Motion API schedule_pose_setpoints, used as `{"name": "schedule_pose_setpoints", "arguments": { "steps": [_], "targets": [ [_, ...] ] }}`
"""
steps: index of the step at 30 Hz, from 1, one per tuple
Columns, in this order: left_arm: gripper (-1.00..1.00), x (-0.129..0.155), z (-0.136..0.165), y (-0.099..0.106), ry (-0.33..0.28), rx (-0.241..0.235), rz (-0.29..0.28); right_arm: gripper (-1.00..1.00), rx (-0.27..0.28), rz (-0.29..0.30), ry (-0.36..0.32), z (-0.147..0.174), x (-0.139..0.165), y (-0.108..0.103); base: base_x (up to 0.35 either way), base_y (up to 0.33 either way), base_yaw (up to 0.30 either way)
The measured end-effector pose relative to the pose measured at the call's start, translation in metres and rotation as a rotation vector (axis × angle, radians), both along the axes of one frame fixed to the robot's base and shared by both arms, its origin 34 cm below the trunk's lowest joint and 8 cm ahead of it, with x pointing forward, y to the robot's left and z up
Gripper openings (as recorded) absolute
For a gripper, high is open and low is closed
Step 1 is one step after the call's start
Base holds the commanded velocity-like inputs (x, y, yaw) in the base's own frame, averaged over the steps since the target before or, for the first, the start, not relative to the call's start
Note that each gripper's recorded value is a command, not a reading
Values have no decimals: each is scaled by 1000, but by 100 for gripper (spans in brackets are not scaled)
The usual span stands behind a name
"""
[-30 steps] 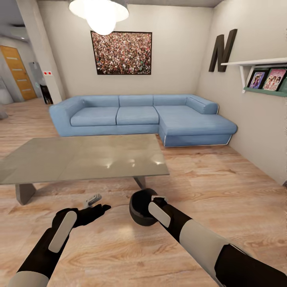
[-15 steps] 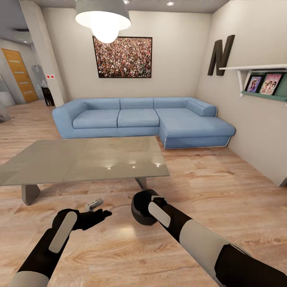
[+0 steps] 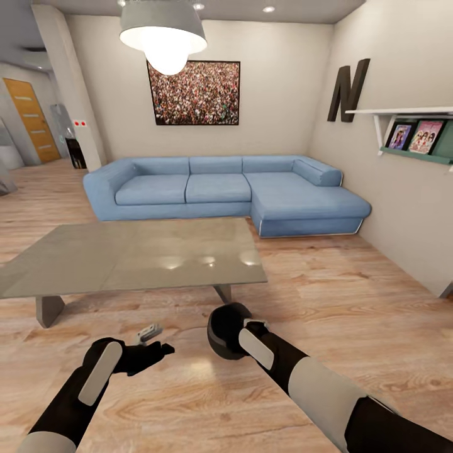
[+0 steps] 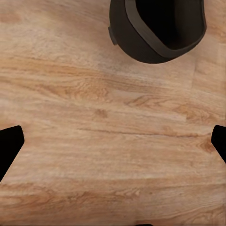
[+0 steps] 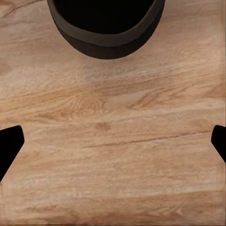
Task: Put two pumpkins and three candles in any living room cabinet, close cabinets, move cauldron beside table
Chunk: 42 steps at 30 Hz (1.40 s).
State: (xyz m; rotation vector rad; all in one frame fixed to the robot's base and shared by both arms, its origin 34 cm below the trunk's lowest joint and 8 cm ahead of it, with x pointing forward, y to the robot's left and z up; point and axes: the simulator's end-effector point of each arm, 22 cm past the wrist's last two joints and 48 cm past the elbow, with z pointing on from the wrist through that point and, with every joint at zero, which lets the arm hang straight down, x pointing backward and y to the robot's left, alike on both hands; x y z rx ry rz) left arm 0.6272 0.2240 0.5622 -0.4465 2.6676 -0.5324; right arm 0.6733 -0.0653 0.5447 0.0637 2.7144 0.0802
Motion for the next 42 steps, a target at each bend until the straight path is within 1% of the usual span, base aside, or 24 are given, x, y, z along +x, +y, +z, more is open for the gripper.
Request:
{"name": "schedule_pose_setpoints", "arguments": {
  "steps": [4, 8, 14, 22, 33, 38, 39, 42],
  "targets": [
    [100, 0, 7, 2, 2, 1, 0, 100, -20, -51, -12, -2, 3, -31, 0, 0, 0],
    [100, 2, 15, 3, 2, 2, 0, 100, -30, -68, -16, 3, 6, -43, -29, 1, 0],
    [100, 4, 27, 6, 2, 6, 5, 100, -34, -71, -15, 13, 8, -47, -217, 47, 0],
    [100, 6, 42, 6, 2, 9, 2, 100, -36, -71, -15, 29, 10, -48, -53, 5, 0],
    [100, 8, 62, 6, 7, 6, 4, 100, -35, -72, -14, 49, 12, -48, -299, 0, 0],
    [100, 2, 62, 8, 34, 9, 8, 100, -36, -71, -14, 59, 13, -48, -243, 0, 0],
    [100, -2, 57, 9, 52, 12, 11, 100, -37, -72, -12, 60, 12, -48, -71, 0, 0],
    [100, -26, 31, 16, 145, 23, 27, 100, -39, -74, 10, 56, 2, -50, -31, 0, 0]
  ]
}}
